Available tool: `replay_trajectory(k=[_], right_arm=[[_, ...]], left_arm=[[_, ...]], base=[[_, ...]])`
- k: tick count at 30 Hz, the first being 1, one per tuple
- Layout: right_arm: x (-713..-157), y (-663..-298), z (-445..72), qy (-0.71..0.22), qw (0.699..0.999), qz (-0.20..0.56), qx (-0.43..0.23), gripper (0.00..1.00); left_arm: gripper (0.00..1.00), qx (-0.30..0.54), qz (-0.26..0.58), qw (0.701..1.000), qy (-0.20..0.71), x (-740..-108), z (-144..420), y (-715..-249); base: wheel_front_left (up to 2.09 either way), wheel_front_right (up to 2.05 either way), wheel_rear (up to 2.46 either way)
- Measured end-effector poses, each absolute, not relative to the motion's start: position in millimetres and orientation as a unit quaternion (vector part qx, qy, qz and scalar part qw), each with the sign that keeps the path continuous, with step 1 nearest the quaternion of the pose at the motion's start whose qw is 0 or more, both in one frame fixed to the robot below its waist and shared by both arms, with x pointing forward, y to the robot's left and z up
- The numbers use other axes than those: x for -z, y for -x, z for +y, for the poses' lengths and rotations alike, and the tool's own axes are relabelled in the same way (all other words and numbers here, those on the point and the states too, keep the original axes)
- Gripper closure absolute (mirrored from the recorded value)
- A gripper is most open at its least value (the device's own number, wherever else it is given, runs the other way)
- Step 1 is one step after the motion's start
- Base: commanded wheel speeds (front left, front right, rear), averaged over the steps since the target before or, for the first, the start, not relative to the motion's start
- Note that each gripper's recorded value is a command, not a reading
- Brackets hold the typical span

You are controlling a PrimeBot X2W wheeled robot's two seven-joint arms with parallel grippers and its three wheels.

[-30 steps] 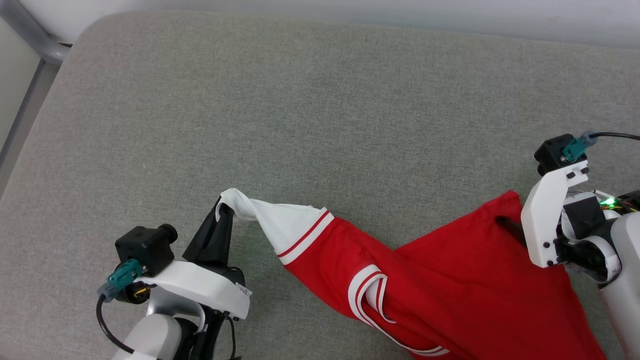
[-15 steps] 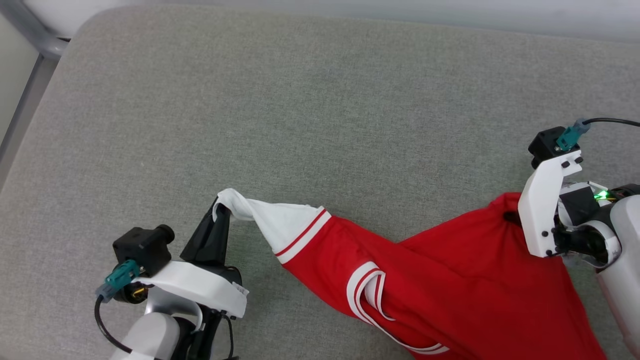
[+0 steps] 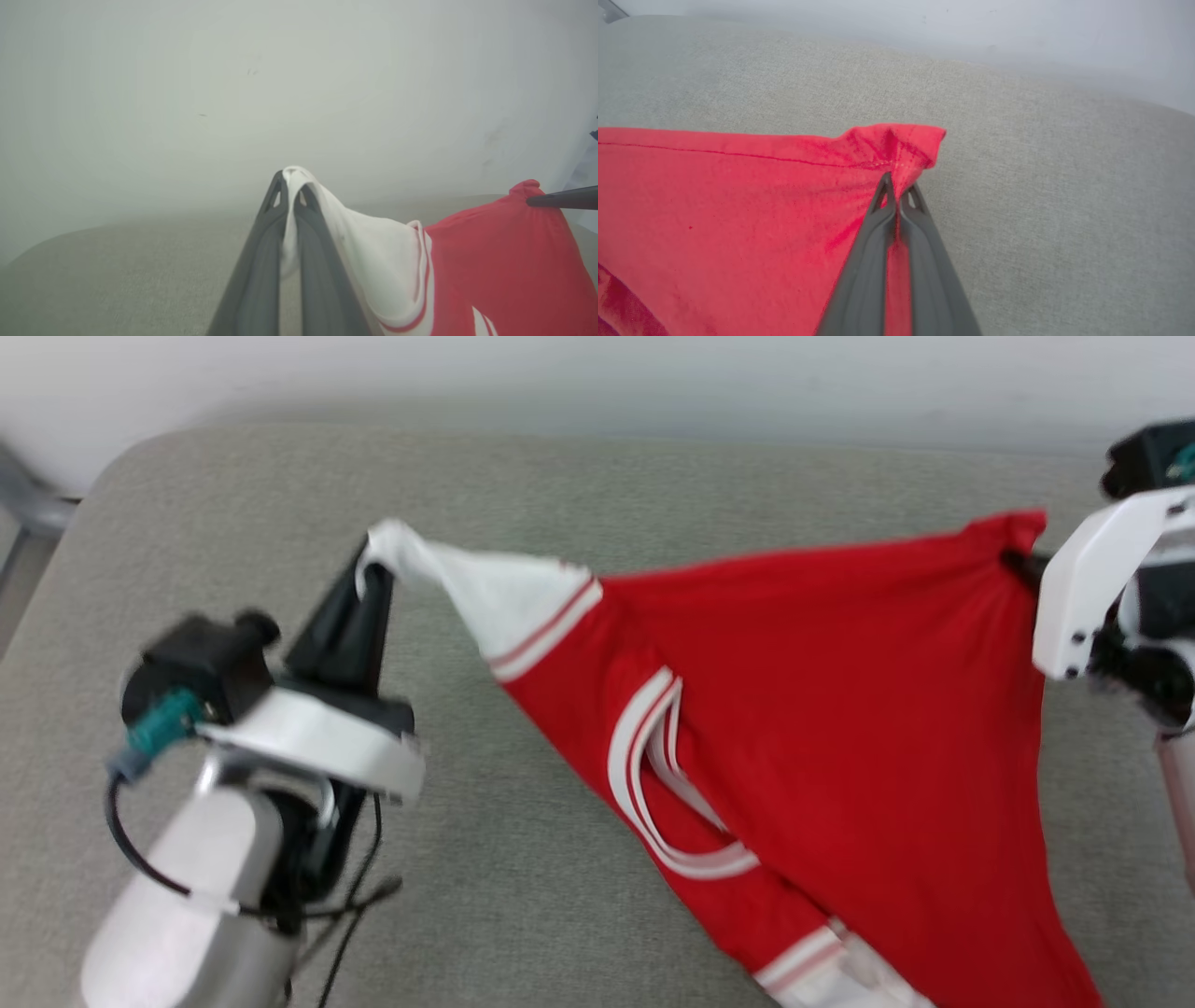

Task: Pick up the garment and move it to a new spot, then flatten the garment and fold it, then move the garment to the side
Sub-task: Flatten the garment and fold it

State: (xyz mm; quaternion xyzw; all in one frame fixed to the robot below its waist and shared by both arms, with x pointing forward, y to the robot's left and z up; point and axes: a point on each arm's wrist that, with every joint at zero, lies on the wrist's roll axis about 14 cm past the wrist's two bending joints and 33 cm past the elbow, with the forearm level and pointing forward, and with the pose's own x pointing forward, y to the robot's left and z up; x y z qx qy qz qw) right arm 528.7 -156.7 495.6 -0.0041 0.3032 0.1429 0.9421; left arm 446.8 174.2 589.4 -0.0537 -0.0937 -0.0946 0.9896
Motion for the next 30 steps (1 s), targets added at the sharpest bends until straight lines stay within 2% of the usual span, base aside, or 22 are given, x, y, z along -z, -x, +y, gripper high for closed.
replay_trajectory(k=[5,13,24,30], right_arm=[[-553,-549,-185,0.001,0.971,0.220,-0.097,1.00],[-634,-592,-213,0.015,0.994,0.097,-0.041,1.00],[-728,-641,-224,0.010,0.999,-0.050,0.000,1.00],[-725,-667,-221,0.007,0.997,-0.073,0.003,1.00]], left_arm=[[1.00,0.138,-0.171,0.975,0.022,-656,153,-477],[1.00,0.146,-0.219,0.965,-0.001,-718,154,-544],[1.00,0.106,-0.240,0.964,-0.043,-766,181,-635],[1.00,0.092,-0.234,0.966,-0.052,-766,188,-677]], base=[[0.00,0.00,0.00],[0.00,0.00,0.00],[0.00,0.00,0.00],[0.00,0.00,0.00]])
